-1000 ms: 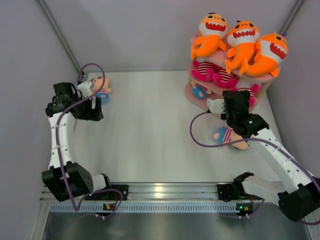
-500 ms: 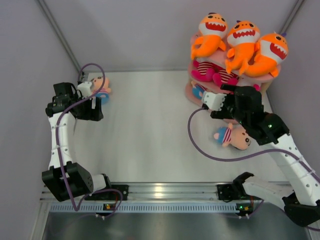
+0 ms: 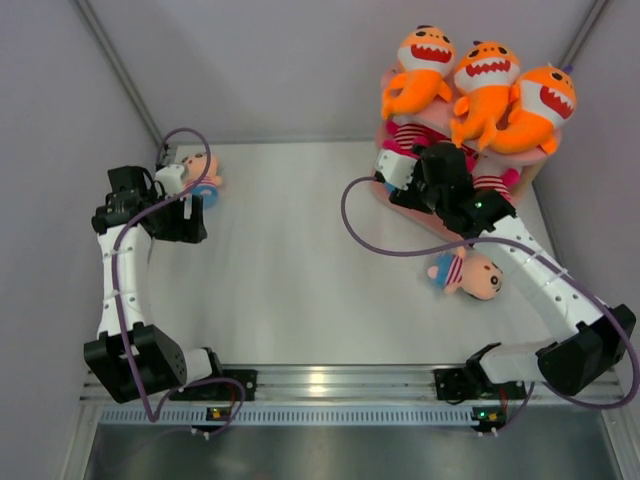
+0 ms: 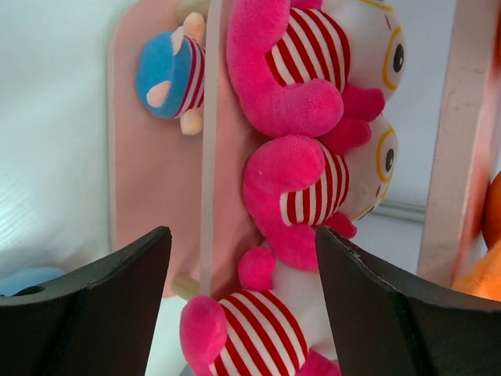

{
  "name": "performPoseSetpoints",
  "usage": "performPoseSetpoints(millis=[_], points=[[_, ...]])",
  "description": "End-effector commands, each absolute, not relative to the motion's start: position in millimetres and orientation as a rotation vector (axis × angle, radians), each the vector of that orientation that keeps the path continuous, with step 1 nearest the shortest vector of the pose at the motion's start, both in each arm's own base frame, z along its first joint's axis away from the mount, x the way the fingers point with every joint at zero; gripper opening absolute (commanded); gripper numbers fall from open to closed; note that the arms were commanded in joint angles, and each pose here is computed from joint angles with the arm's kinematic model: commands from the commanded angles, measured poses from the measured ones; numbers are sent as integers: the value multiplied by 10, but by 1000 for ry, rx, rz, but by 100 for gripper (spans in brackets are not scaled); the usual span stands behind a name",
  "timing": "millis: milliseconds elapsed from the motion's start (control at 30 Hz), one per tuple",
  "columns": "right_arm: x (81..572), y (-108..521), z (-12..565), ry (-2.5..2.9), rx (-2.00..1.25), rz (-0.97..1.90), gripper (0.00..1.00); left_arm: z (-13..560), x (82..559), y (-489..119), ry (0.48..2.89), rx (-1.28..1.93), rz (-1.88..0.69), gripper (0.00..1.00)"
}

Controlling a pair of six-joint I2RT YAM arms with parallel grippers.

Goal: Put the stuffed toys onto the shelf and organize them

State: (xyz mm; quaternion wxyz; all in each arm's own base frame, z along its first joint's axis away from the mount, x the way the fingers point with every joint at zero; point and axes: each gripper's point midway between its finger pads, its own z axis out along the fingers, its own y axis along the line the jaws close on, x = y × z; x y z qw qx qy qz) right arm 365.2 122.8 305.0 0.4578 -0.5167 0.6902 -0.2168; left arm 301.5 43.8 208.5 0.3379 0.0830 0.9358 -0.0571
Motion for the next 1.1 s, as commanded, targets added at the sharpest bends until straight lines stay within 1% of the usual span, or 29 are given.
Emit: performPoseSetpoints(millis=[0, 167, 367, 767, 967, 1067], points=[[3814, 1244, 3430, 1606, -1104, -592, 74, 2081, 3028, 438, 2435, 230, -146, 86], [4017, 1122, 3251, 1648, -1067, -744, 74, 2068, 3036, 446, 2442, 226, -146, 86], [4212, 1052, 2939, 1710, -1042, -797, 75, 2064, 3036, 454, 2448, 224, -143, 86], [4391, 1024, 2797, 1718, -1011, -812, 73, 2027, 3064, 477, 2463, 220, -137, 86], [4435, 951, 2928, 1717, -880, -822, 73, 2017, 3075, 504, 2470, 214, -125, 86], [4470, 886, 2863, 1726, -863, -827, 73, 2025, 3086, 502, 2467, 217, -127, 86]])
